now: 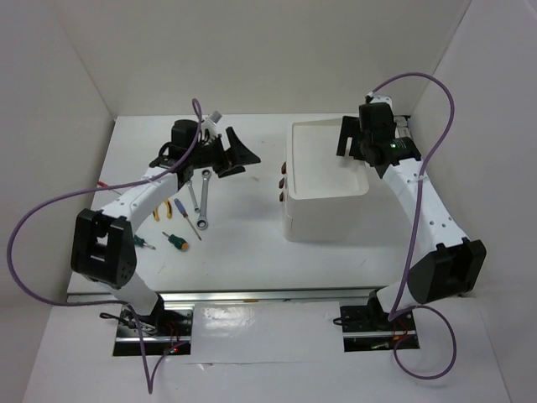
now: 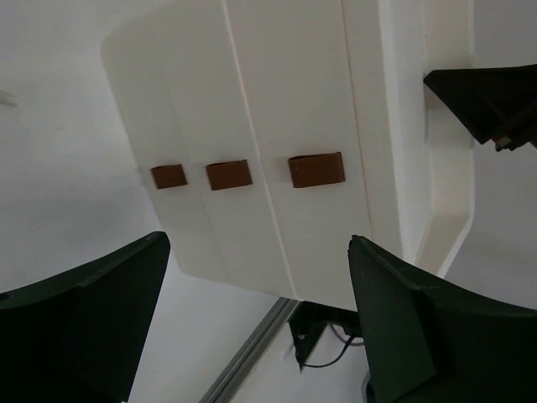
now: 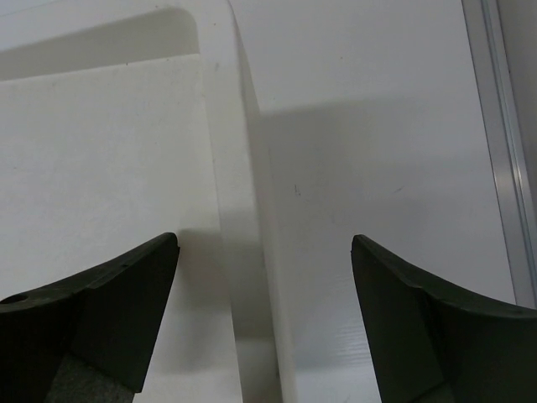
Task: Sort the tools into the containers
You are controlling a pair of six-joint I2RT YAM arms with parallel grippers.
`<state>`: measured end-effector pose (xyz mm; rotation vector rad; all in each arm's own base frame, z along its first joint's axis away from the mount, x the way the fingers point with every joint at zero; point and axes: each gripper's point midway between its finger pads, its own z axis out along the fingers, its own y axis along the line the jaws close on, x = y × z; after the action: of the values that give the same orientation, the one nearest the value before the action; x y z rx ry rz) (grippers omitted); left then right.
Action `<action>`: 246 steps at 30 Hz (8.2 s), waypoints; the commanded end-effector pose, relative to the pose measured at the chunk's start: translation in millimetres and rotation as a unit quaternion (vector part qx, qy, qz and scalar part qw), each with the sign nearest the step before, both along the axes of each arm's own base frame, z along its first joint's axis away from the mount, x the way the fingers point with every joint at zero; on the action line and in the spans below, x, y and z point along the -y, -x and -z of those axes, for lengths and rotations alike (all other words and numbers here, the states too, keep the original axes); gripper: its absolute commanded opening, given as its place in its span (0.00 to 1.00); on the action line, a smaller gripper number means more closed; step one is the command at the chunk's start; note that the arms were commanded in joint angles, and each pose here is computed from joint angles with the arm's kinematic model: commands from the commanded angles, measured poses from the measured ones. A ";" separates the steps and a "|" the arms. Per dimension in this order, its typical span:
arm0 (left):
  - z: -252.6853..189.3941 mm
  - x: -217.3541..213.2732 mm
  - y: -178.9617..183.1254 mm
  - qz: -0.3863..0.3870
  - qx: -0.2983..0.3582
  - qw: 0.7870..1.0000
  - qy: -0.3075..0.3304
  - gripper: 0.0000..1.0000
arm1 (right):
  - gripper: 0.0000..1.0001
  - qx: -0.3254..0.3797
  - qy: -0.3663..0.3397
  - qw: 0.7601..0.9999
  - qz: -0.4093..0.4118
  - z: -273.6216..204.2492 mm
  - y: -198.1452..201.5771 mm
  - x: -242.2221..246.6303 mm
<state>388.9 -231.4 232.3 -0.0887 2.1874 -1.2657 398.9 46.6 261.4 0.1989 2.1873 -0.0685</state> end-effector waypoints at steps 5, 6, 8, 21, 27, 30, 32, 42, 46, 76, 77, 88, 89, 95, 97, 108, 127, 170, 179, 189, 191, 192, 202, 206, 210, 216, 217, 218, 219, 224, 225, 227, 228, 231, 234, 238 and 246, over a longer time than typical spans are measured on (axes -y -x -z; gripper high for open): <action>-58.1 68.0 -2.4 0.106 0.080 0.984 0.120 0.97 | 0.92 -0.031 -0.009 0.999 -0.019 10.6 21.3 -6.3; -58.0 69.5 -6.1 0.105 0.079 0.984 0.123 0.95 | 0.92 -0.026 -0.010 0.999 -0.019 7.3 22.5 -6.0; -56.4 78.2 -11.0 0.116 0.075 0.981 0.134 0.87 | 0.92 -0.033 -0.010 0.999 -0.029 11.4 24.0 -8.2; 2.1 90.2 -17.5 0.121 0.013 0.978 0.168 0.69 | 0.92 -0.029 -0.011 0.999 -0.036 7.1 30.7 -8.4; 3.9 98.0 -11.0 0.148 0.017 0.966 0.213 0.74 | 0.92 -0.025 -0.009 0.999 -0.039 3.8 32.0 -7.8; 4.0 102.2 -8.7 0.152 0.013 0.964 0.219 0.74 | 0.92 -0.030 -0.008 0.999 -0.039 8.1 33.3 -7.5; -2.9 102.2 -6.7 0.159 0.024 0.961 0.227 0.74 | 0.92 -0.036 -0.006 0.998 -0.044 12.4 35.0 -10.5; -0.7 101.6 0.2 0.169 0.013 0.953 0.253 0.59 | 0.92 -0.036 -0.006 0.998 -0.044 14.7 34.4 -10.7; 2.7 105.0 3.9 0.173 0.010 0.951 0.256 0.41 | 0.92 -0.036 -0.006 0.998 -0.044 14.7 34.4 -10.7; 6.7 -42.4 -13.4 0.032 0.022 0.980 0.193 0.00 | 0.92 -0.040 0.002 0.998 -0.047 18.7 38.2 -10.8; 5.2 -42.7 -11.7 0.032 0.022 0.981 0.191 0.01 | 0.92 -0.040 0.002 0.998 -0.047 18.7 38.2 -10.9; 20.2 -104.2 -39.7 -0.159 -0.025 0.986 -0.050 1.00 | 0.93 -0.042 -0.004 0.997 -0.062 21.0 36.0 -16.5; 30.6 -114.3 -41.7 -0.176 -0.039 0.980 -0.084 1.00 | 0.93 -0.042 -0.004 0.997 -0.062 21.0 36.0 -16.5; 102.4 -189.6 -34.8 -0.280 -0.182 0.906 -0.259 0.95 | 0.94 -0.051 0.001 0.997 -0.063 27.3 34.2 -18.8; 111.2 -201.4 -30.6 -0.293 -0.198 0.893 -0.277 0.91 | 0.94 -0.051 0.001 0.997 -0.063 27.3 34.2 -18.8; 142.0 -244.5 18.1 -0.356 -0.294 0.833 -0.305 0.78 | 0.94 -0.067 -0.012 0.995 -0.068 38.6 31.5 -25.5; 193.0 -211.1 24.5 -0.338 -0.331 0.821 -0.319 0.62 | 0.94 -0.053 -0.018 0.996 -0.070 31.1 37.5 -27.8; -152.8 -130.3 -28.5 -0.183 0.076 0.964 -0.178 0.00 | 0.94 -0.044 -0.011 0.997 -0.064 23.5 39.2 -25.9; -191.9 -0.9 -25.7 0.054 0.178 0.983 0.010 0.02 | 0.94 -0.047 -0.004 0.997 -0.057 24.5 40.4 -22.0; -127.1 55.2 -57.8 0.065 0.145 0.987 -0.010 0.26 | 0.94 -0.052 -0.003 0.997 -0.057 27.7 39.3 -22.3; -115.1 58.6 -61.1 0.061 0.134 0.989 -0.017 0.63 | 0.94 -0.056 0.002 0.997 -0.059 30.9 38.3 -22.2; -99.8 56.9 -61.5 0.056 0.115 0.992 -0.026 0.73 | 0.94 -0.056 0.002 0.997 -0.059 30.9 38.3 -22.2; -75.5 -85.9 -79.4 -0.217 0.013 0.964 -0.155 1.00 | 0.94 -0.062 0.000 0.996 -0.063 34.3 37.5 -24.1; -12.9 -199.9 -54.2 -0.381 -0.124 0.884 -0.241 1.00 | 0.94 -0.067 0.001 0.995 -0.069 38.0 39.1 -24.9; 43.4 -278.1 -19.0 -0.460 -0.222 0.820 -0.258 1.00 | 0.94 -0.069 -0.006 0.995 -0.078 40.8 39.3 -29.0; 97.4 -335.6 13.2 -0.521 -0.310 0.761 -0.231 0.99 | 0.94 -0.083 -0.023 0.992 -0.097 53.6 36.5 -42.6; 99.8 -340.0 11.4 -0.532 -0.314 0.755 -0.222 0.99 | 0.94 -0.088 -0.025 0.991 -0.100 57.4 35.9 -44.5; 99.9 -345.1 12.9 -0.538 -0.314 0.750 -0.223 0.98 | 0.94 -0.088 -0.025 0.991 -0.100 57.4 35.9 -44.5; 108.3 -350.7 13.8 -0.544 -0.327 0.741 -0.219 0.98 | 0.94 -0.088 -0.025 0.991 -0.100 57.4 35.9 -44.5; 114.7 -380.2 0.7 -0.573 -0.330 0.715 -0.229 0.98 | 0.94 -0.088 -0.025 0.991 -0.100 55.1 36.2 -44.4; 118.2 -383.4 -2.3 -0.575 -0.331 0.711 -0.233 0.98 | 0.94 -0.089 -0.025 0.991 -0.100 53.1 36.9 -44.2; 128.6 -396.3 -3.3 -0.582 -0.353 0.692 -0.241 0.98 | 0.94 -0.089 -0.025 0.991 -0.100 53.1 36.9 -44.2; 133.7 -406.4 -7.3 -0.592 -0.355 0.681 -0.245 0.98 | 0.94 -0.089 -0.024 0.990 -0.105 53.1 37.7 -47.5; 140.6 -419.4 -7.8 -0.602 -0.365 0.667 -0.243 0.98 | 0.94 -0.089 -0.021 0.991 -0.102 54.0 39.9 -45.2; 143.9 -437.1 -8.5 -0.622 -0.369 0.650 -0.234 0.98 | 0.95 -0.085 -0.022 0.991 -0.102 50.7 40.7 -44.9; 156.5 -454.6 -16.2 -0.630 -0.375 0.639 -0.234 0.95 | 0.95 -0.088 -0.013 0.991 -0.097 52.6 45.0 -42.7; 172.1 -468.3 -26.9 -0.635 -0.378 0.631 -0.237 0.88 | 0.95 -0.088 0.008 0.992 -0.094 50.3 48.3 -45.0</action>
<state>410.9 228.0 62.7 -1.8289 2.0675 0.2480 382.8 89.0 254.4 0.0719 2.1775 0.0707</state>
